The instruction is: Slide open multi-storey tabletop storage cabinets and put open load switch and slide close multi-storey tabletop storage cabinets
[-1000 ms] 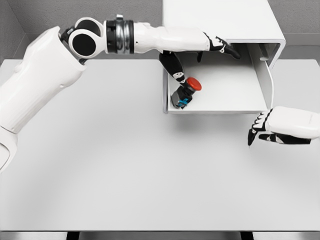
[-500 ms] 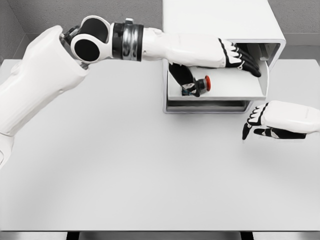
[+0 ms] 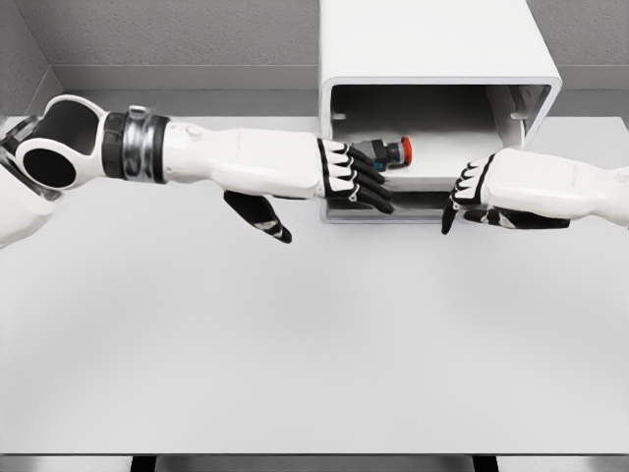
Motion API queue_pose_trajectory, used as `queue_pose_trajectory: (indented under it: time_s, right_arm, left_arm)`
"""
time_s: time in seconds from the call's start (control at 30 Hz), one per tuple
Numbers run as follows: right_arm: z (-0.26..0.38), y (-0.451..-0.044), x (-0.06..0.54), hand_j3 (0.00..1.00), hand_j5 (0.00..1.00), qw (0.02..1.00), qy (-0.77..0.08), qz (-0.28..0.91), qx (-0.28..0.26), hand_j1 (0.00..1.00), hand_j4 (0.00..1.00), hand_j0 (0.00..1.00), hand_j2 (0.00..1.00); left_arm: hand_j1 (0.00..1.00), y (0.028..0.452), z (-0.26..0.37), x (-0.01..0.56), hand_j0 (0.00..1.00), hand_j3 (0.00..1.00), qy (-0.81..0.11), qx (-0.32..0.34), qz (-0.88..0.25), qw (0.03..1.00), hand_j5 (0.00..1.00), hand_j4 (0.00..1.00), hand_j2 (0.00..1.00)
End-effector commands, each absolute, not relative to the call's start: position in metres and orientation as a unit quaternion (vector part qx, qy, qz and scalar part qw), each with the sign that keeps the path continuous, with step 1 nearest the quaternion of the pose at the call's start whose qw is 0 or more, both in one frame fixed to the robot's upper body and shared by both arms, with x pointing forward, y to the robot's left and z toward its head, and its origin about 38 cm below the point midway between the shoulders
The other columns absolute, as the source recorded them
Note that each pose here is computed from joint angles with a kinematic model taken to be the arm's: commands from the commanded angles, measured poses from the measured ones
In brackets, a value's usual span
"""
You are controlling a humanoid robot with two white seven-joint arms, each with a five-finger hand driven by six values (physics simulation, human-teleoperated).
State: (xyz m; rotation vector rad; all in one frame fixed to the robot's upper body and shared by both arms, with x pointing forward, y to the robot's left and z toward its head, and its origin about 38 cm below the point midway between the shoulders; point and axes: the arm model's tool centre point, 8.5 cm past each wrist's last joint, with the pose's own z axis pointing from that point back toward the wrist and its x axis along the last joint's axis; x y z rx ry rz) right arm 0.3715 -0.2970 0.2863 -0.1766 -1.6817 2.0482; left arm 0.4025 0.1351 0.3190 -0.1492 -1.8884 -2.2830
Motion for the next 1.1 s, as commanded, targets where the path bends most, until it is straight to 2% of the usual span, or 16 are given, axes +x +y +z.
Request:
queue_pose_trajectory:
  time_s: [0.0, 0.13, 0.47, 0.77, 1.07]
  right_arm:
    - [0.275, -0.289, 0.373, 0.49, 0.49, 0.245, -0.617, 0.746, -0.046, 0.49, 0.49, 0.49, 0.49]
    - [0.273, -0.28, 0.387, 0.5, 0.5, 0.245, -0.619, 0.745, -0.041, 0.5, 0.5, 0.5, 0.5]
    - [0.269, -0.27, 0.418, 0.51, 0.51, 0.261, -0.625, 0.735, -0.04, 0.51, 0.51, 0.51, 0.51]
    - [0.253, -0.247, 0.422, 0.53, 0.53, 0.251, -0.607, 0.754, -0.017, 0.53, 0.53, 0.53, 0.53]
    - [0.247, -0.263, 0.453, 0.55, 0.55, 0.295, -0.604, 0.739, -0.039, 0.55, 0.55, 0.55, 0.55]
  left_arm:
    - [1.0, 0.148, 0.324, 0.4, 1.0, 1.0, -0.632, -0.039, -0.769, 0.091, 1.0, 1.0, 1.0]
    - [1.0, 0.176, 0.316, 0.401, 1.0, 1.0, -0.641, -0.026, -0.757, 0.125, 1.0, 1.0, 1.0]
    - [1.0, 0.199, 0.297, 0.39, 1.0, 1.0, -0.657, -0.026, -0.737, 0.157, 1.0, 1.0, 1.0]
    - [1.0, 0.201, 0.279, 0.39, 1.0, 1.0, -0.651, -0.04, -0.737, 0.177, 1.0, 1.0, 1.0]
    - [1.0, 0.2, 0.275, 0.389, 1.0, 1.0, -0.646, -0.044, -0.741, 0.179, 1.0, 1.0, 1.0]
